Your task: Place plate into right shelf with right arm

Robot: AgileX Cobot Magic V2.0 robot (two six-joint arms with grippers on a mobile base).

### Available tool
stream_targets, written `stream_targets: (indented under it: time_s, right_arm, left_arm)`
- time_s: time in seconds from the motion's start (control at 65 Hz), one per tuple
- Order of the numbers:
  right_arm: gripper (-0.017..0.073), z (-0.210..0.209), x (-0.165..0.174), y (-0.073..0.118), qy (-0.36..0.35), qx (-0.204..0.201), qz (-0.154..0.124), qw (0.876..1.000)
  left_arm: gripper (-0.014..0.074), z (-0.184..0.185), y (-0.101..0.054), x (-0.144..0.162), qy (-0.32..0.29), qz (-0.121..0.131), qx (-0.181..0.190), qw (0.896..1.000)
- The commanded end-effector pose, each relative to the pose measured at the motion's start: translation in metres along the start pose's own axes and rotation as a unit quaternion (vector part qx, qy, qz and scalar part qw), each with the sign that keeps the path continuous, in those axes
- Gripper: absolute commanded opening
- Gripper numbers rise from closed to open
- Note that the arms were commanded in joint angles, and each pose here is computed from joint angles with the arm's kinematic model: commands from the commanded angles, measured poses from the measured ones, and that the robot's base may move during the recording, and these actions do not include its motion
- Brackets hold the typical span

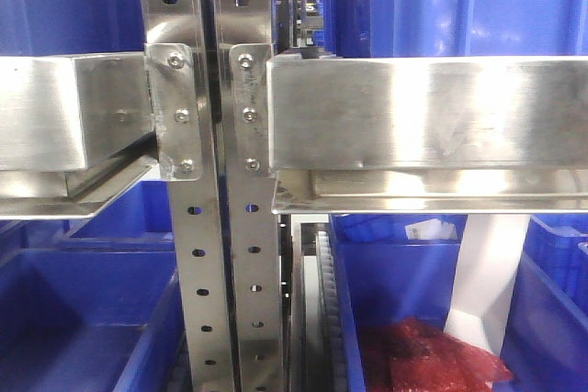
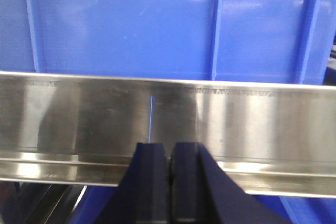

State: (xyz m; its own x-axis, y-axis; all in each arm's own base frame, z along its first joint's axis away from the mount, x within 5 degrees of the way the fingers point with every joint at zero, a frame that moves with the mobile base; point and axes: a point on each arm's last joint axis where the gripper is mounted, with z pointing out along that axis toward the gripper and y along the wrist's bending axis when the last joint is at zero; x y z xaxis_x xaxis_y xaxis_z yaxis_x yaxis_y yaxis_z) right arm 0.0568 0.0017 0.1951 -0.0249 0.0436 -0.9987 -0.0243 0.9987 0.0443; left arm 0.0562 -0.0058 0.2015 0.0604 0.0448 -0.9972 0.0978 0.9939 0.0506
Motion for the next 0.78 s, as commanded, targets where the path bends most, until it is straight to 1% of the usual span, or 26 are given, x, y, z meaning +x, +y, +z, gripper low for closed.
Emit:
stream_targets:
  time_s: [0.0, 0.769]
  right_arm:
    - [0.0055, -0.0018, -0.0106, -0.0002, -0.049, 0.002, -0.011, 0.999]
    - [0.0055, -0.0018, -0.0106, -0.0002, -0.049, 0.002, -0.011, 0.999]
  left_arm:
    - [-0.0047, -0.0009, 0.0017, -0.0050, -0.041, -0.002, -0.009, 0.999]
    - [-0.0047, -0.0009, 0.0017, -0.0050, -0.041, -0.002, -0.009, 0.999]
